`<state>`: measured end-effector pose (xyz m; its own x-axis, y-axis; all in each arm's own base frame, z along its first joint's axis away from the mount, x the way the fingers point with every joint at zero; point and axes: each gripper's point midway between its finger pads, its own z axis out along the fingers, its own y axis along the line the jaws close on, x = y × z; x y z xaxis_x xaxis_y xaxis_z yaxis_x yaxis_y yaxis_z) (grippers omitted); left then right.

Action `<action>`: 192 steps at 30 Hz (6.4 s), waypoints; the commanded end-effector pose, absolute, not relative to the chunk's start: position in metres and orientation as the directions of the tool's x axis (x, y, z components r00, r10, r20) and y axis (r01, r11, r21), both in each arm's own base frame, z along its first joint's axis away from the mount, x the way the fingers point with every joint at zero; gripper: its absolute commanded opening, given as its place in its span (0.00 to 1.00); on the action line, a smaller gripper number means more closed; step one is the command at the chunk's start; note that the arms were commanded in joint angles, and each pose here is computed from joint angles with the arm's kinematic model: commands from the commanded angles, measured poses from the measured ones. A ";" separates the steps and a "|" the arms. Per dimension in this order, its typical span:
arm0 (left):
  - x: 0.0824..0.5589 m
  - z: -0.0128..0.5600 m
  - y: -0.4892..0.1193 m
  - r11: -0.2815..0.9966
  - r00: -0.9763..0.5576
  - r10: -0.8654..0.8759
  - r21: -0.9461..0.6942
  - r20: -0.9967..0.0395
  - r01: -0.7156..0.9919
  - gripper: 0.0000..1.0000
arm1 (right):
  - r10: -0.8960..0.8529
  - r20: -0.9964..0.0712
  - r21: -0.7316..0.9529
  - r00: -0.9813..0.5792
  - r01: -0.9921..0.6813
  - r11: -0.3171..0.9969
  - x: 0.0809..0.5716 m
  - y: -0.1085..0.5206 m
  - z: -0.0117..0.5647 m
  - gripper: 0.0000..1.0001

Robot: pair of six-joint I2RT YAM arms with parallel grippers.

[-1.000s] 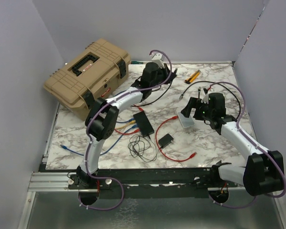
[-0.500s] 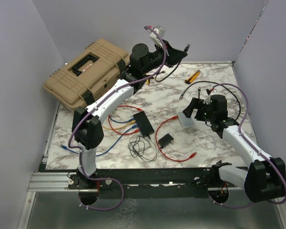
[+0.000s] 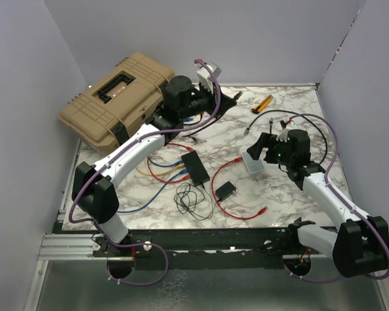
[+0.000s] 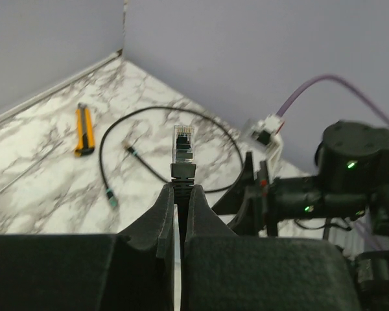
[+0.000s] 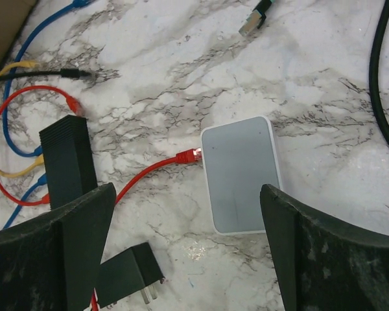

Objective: Insert the plug into the switch port
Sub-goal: Pick up the connector from the center of the board.

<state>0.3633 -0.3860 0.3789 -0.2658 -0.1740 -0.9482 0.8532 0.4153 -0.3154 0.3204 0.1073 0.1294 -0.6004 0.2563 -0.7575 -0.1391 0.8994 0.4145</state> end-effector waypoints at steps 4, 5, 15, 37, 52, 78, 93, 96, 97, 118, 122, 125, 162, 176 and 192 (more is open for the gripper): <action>0.351 0.334 -0.346 0.573 -0.115 0.081 -0.048 -0.990 0.818 0.00 | 0.234 -0.786 0.460 -0.571 -0.289 0.839 0.320 0.132 0.143 0.93; 0.348 0.329 -0.344 0.566 -0.092 0.122 -0.007 -0.988 0.824 0.00 | 0.232 -0.790 0.463 -0.567 -0.304 0.833 0.320 0.134 0.143 0.93; 0.330 0.283 -0.332 0.564 -0.024 0.309 0.163 -0.951 0.810 0.00 | 0.215 -0.825 0.491 -0.522 -0.475 0.731 0.305 0.157 0.159 0.93; 0.298 0.236 -0.372 0.457 -0.038 0.360 0.141 -0.932 0.878 0.00 | 0.204 -0.891 0.444 -0.406 -0.680 0.583 0.279 0.179 0.190 0.90; 0.259 0.237 -0.384 0.153 -0.142 0.239 -0.107 -0.960 0.982 0.00 | 0.197 -0.964 0.249 -0.179 -0.868 0.429 0.244 0.192 0.219 0.89; 0.213 0.233 -0.385 -0.112 -0.138 0.274 -0.174 -0.952 0.978 0.00 | 0.191 -0.971 0.192 -0.145 -0.946 0.262 0.231 0.206 0.239 0.41; 0.225 0.227 -0.381 -0.038 -0.128 0.310 -0.147 -0.942 0.988 0.22 | 0.205 -0.948 0.293 -0.244 -0.921 0.258 0.239 0.208 0.239 0.01; 0.243 0.226 -0.376 0.082 -0.108 0.330 -0.086 -0.938 0.993 0.48 | 0.224 -0.920 0.380 -0.321 -0.871 0.311 0.251 0.206 0.237 0.01; 0.250 0.225 -0.374 0.132 -0.101 0.340 -0.059 -0.935 0.990 0.51 | 0.236 -0.901 0.429 -0.365 -0.836 0.342 0.258 0.204 0.234 0.01; 0.275 0.228 -0.344 0.645 0.415 0.381 0.559 -0.826 0.521 0.69 | 0.508 -0.423 0.874 -0.751 -0.189 0.447 0.294 0.187 0.198 0.01; 0.271 0.229 -0.344 0.689 0.494 0.352 0.577 -0.795 0.438 0.71 | 0.544 -0.340 0.899 -0.767 -0.095 0.427 0.294 0.187 0.201 0.01; 0.269 0.228 -0.351 0.696 0.534 0.368 0.606 -0.761 0.384 0.71 | 0.570 -0.295 0.901 -0.767 -0.023 0.434 0.295 0.184 0.201 0.01; 0.247 0.237 -0.386 0.527 0.659 0.673 0.843 -0.336 -0.109 0.63 | 0.575 -0.193 0.921 -0.795 0.055 0.386 0.282 0.191 0.190 0.01; 0.269 0.239 -0.376 0.590 0.545 0.713 0.797 -0.440 -0.127 0.59 | 0.565 -0.203 0.924 -0.800 0.035 0.381 0.276 0.192 0.196 0.01; 0.293 0.232 -0.374 0.616 0.526 0.708 0.776 -0.471 -0.134 0.37 | 0.553 -0.204 0.933 -0.808 0.012 0.361 0.270 0.194 0.207 0.01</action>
<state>0.2959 -0.3916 0.1876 0.4954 0.8252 -0.2714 -0.0599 0.3441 0.9370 0.2808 0.1890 0.2039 -0.7845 0.5815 -0.2154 0.0243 0.3759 0.9263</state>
